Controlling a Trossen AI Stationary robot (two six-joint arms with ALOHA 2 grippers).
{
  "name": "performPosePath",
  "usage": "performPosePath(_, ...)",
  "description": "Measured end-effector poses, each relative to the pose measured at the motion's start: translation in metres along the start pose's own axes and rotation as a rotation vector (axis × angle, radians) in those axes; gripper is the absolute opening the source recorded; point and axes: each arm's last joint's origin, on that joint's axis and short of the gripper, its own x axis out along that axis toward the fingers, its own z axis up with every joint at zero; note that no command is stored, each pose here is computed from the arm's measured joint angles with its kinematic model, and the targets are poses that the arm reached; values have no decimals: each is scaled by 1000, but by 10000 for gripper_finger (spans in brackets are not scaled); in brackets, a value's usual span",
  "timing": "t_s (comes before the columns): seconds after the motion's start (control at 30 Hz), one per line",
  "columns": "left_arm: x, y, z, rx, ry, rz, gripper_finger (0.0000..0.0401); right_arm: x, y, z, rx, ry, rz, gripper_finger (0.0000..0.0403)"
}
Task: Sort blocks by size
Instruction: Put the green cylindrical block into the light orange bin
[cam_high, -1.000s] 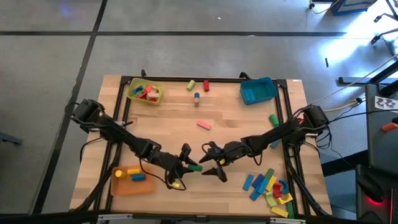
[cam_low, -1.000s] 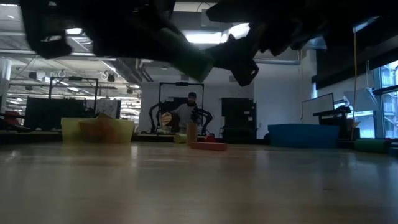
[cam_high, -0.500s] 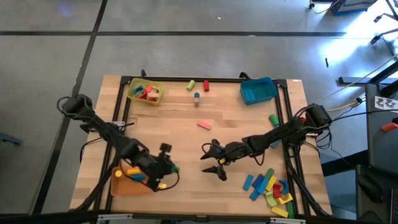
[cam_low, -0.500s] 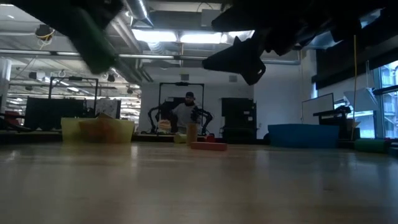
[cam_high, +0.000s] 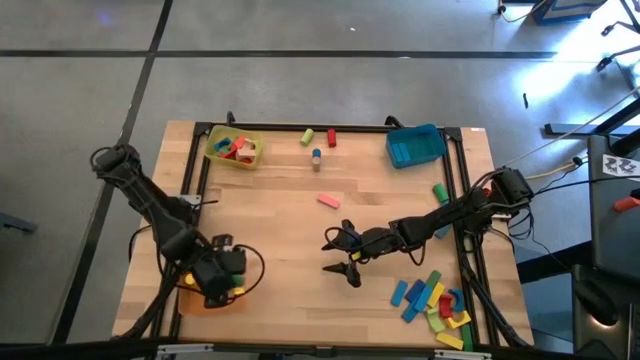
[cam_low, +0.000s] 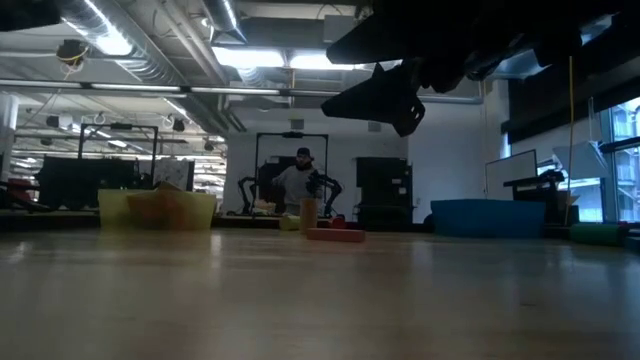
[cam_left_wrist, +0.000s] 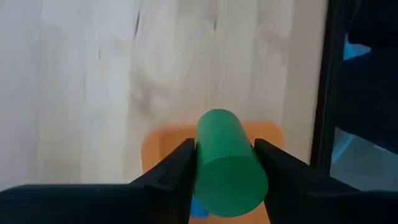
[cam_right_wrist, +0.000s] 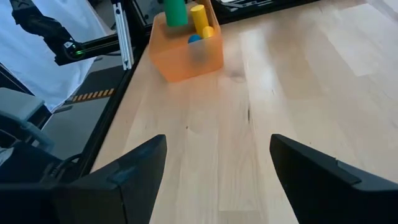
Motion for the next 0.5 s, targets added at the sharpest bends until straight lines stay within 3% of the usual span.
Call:
performPosePath(0.3,29,11,-27,-112,77,90,131,0,-1,0,0,-6,-17,289)
performPosePath(0.5,44,15,-29,-125,47,59,131,0,-1,0,0,-6,-17,289)
